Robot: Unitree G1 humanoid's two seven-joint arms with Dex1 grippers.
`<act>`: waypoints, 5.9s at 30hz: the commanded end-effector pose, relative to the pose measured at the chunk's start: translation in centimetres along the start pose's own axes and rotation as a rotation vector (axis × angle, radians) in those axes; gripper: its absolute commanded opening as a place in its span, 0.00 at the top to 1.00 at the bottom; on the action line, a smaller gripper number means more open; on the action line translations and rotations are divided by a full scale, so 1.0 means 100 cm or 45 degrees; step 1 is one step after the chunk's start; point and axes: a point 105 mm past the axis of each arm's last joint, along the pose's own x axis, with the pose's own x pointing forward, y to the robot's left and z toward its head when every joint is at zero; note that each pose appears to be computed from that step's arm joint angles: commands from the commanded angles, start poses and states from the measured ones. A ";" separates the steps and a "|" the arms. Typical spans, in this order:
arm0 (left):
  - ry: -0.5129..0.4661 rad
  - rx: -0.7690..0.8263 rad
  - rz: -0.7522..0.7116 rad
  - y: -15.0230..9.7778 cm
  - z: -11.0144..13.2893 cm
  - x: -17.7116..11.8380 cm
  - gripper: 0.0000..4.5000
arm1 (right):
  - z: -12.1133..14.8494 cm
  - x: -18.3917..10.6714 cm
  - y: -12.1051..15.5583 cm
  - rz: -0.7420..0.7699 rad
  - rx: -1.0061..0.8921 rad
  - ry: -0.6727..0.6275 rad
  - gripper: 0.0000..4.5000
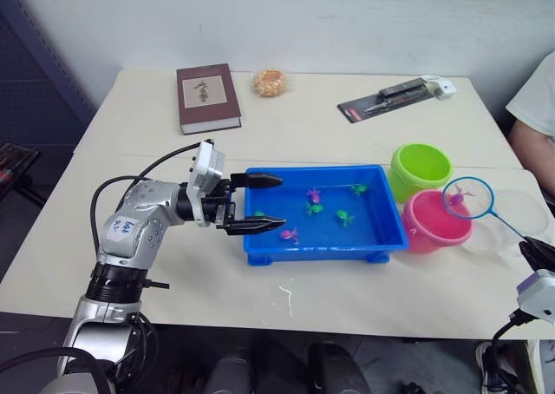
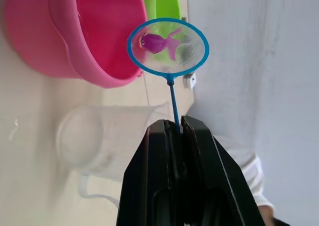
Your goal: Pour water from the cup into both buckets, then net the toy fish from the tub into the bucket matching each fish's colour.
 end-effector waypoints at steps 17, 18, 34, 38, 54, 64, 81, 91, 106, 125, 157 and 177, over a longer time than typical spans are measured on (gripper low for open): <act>-0.025 0.047 -0.018 -0.002 0.008 0.008 0.01 | 0.008 -0.003 0.014 -0.195 -0.367 -0.025 1.00; -0.025 0.045 -0.022 -0.003 0.008 0.009 0.01 | 0.004 -0.005 0.011 -0.209 -0.362 0.014 1.00; 0.102 0.059 0.176 0.006 0.001 -0.041 0.01 | 0.051 0.019 -0.036 -0.185 0.484 -0.336 1.00; 0.156 0.064 0.280 0.011 -0.001 -0.063 0.01 | 0.091 0.034 -0.041 0.016 0.762 -0.553 1.00; 0.174 0.090 0.366 -0.003 -0.004 -0.081 0.01 | 0.119 0.082 0.016 0.700 1.436 -0.039 1.00; 0.151 0.109 0.364 -0.004 -0.002 -0.072 0.01 | 0.114 0.108 0.024 0.719 1.159 0.088 1.00; 0.132 0.104 0.391 -0.006 0.002 -0.065 0.01 | 0.142 0.129 0.003 0.628 1.019 -0.099 1.00; 0.128 0.092 0.387 -0.007 0.001 -0.064 0.01 | 0.136 0.124 0.001 0.634 1.044 -0.118 1.00; 0.116 0.087 0.298 -0.005 0.000 -0.059 0.01 | 0.115 0.069 -0.014 0.692 1.298 -0.261 1.00; 0.031 0.102 0.060 0.014 0.005 -0.018 0.01 | 0.013 -0.022 -0.015 0.140 1.316 0.046 1.00; -0.001 0.084 0.048 0.002 0.010 0.001 0.01 | 0.017 -0.023 0.020 -0.213 -0.261 0.057 1.00; -0.005 0.066 0.046 0.002 0.009 0.004 0.01 | 0.017 -0.016 0.013 -0.259 -0.271 0.072 1.00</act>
